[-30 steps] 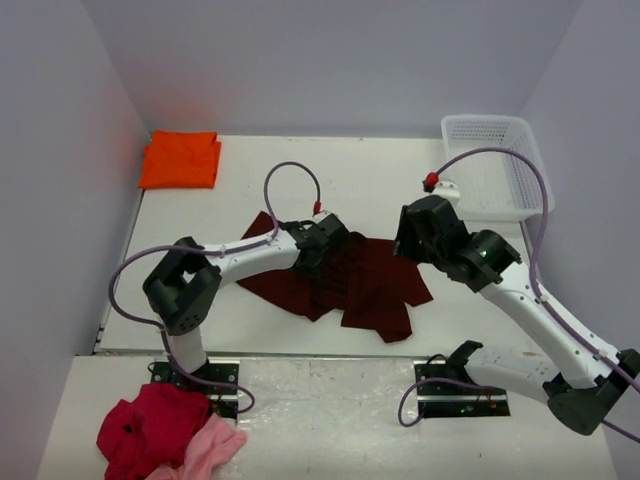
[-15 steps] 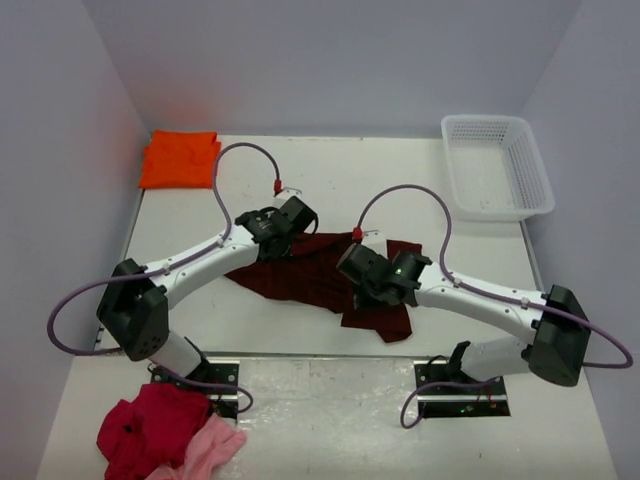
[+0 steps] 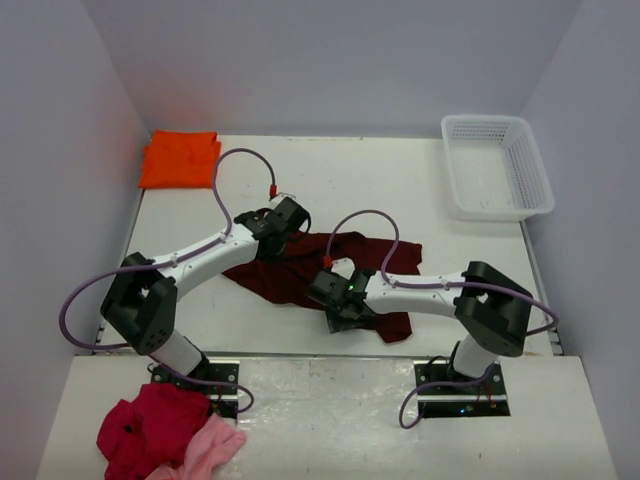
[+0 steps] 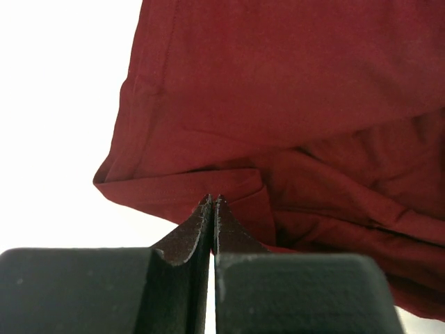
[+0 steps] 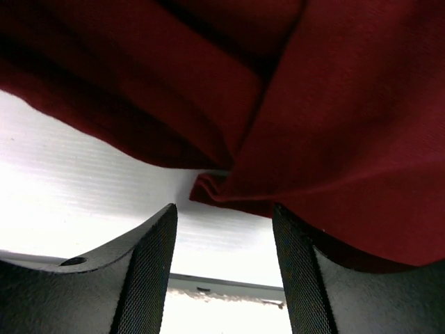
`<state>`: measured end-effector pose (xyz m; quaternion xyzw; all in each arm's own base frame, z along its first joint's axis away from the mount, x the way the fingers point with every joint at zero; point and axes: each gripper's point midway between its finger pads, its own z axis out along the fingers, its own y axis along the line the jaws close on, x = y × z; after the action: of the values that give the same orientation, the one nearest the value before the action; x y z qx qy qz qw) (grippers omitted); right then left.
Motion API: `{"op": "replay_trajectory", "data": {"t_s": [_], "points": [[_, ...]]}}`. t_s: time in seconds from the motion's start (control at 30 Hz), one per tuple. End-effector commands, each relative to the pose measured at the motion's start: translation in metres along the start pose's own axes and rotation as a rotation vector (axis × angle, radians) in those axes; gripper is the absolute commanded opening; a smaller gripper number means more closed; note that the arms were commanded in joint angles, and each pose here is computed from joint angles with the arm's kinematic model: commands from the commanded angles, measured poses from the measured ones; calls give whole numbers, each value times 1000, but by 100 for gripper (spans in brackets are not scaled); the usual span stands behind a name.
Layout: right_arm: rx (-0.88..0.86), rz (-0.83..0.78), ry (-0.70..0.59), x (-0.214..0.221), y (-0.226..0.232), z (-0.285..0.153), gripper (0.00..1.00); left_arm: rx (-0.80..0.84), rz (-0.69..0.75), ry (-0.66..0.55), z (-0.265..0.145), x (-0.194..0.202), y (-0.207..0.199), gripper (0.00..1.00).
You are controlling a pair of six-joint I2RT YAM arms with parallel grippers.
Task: Fold and stack the t-shirts
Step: Flatten out the tshirt
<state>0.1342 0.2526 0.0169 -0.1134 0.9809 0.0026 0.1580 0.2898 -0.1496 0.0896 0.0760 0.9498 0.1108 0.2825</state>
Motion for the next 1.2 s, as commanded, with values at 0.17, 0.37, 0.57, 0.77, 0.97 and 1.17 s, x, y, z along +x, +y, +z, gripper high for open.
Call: {"op": "replay_trajectory", "data": {"t_s": [0.17, 0.37, 0.57, 0.77, 0.97, 1.17], "points": [[-38, 48, -30, -13, 25, 13, 56, 54, -10, -50, -5, -13, -8, 0], [-21, 54, -33, -17, 26, 19, 52, 67, -6, -53, -7, -13, -9, 0], [16, 125, -22, -10, 17, 29, 48, 74, -8, -68, -14, -17, -7, 0], [117, 206, -18, 2, -3, 43, 44, 90, -12, -80, -20, -19, -6, 0], [165, 272, -7, 17, -15, 61, 41, 102, -9, -89, -23, -18, -5, 0], [161, 286, 23, 26, -12, 71, 28, 109, -5, -89, -23, -17, -5, 0]]}}
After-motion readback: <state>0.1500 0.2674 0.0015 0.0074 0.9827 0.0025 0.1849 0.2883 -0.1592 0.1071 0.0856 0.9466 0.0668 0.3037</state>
